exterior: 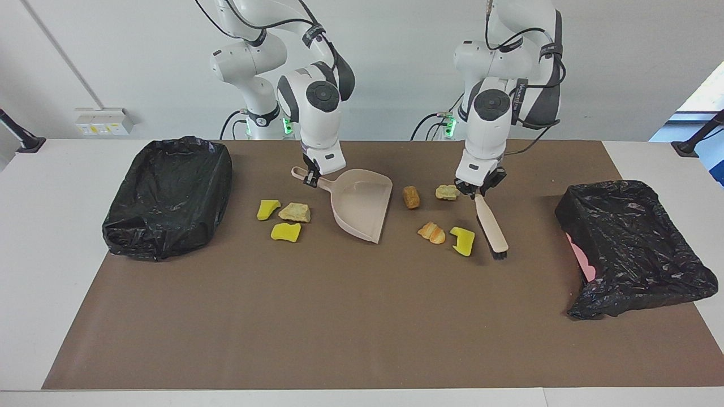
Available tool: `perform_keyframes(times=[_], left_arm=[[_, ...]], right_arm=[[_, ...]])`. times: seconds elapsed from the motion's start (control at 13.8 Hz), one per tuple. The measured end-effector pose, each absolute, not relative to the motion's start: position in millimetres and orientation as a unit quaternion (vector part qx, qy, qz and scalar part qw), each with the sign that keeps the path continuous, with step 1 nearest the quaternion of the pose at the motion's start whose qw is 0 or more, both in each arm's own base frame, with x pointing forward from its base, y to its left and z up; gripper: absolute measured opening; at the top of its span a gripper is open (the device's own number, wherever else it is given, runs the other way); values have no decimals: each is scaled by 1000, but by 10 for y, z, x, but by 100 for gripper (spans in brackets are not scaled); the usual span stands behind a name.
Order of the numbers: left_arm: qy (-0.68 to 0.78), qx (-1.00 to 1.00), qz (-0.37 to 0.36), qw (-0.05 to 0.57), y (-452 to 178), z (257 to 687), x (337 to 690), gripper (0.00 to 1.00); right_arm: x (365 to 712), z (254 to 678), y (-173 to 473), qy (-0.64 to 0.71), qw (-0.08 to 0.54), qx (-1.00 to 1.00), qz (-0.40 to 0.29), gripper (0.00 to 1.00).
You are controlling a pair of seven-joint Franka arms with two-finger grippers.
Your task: Sweep and dump trash in bin
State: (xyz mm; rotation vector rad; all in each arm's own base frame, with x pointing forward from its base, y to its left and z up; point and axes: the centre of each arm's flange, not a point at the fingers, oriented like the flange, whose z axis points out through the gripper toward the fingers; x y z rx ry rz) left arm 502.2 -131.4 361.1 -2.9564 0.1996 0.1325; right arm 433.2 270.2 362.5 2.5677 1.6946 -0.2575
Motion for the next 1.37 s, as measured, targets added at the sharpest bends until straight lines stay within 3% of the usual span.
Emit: perform_keyframes(times=[0.22,0.65,1.37], left_arm=[[100,-992,65,38,-1367,3532,5000,26],[145,-985,86,25,-1756,3388,4723,26],[269,-955,118,-30,-3406,3557,3516,26]], right_arm=[[4285,3612,2788,548,29,832,-82,33],[4286,3611,2787,548,29,832,-82,33],[4243,3582,2808,584,27,806,-89,33]])
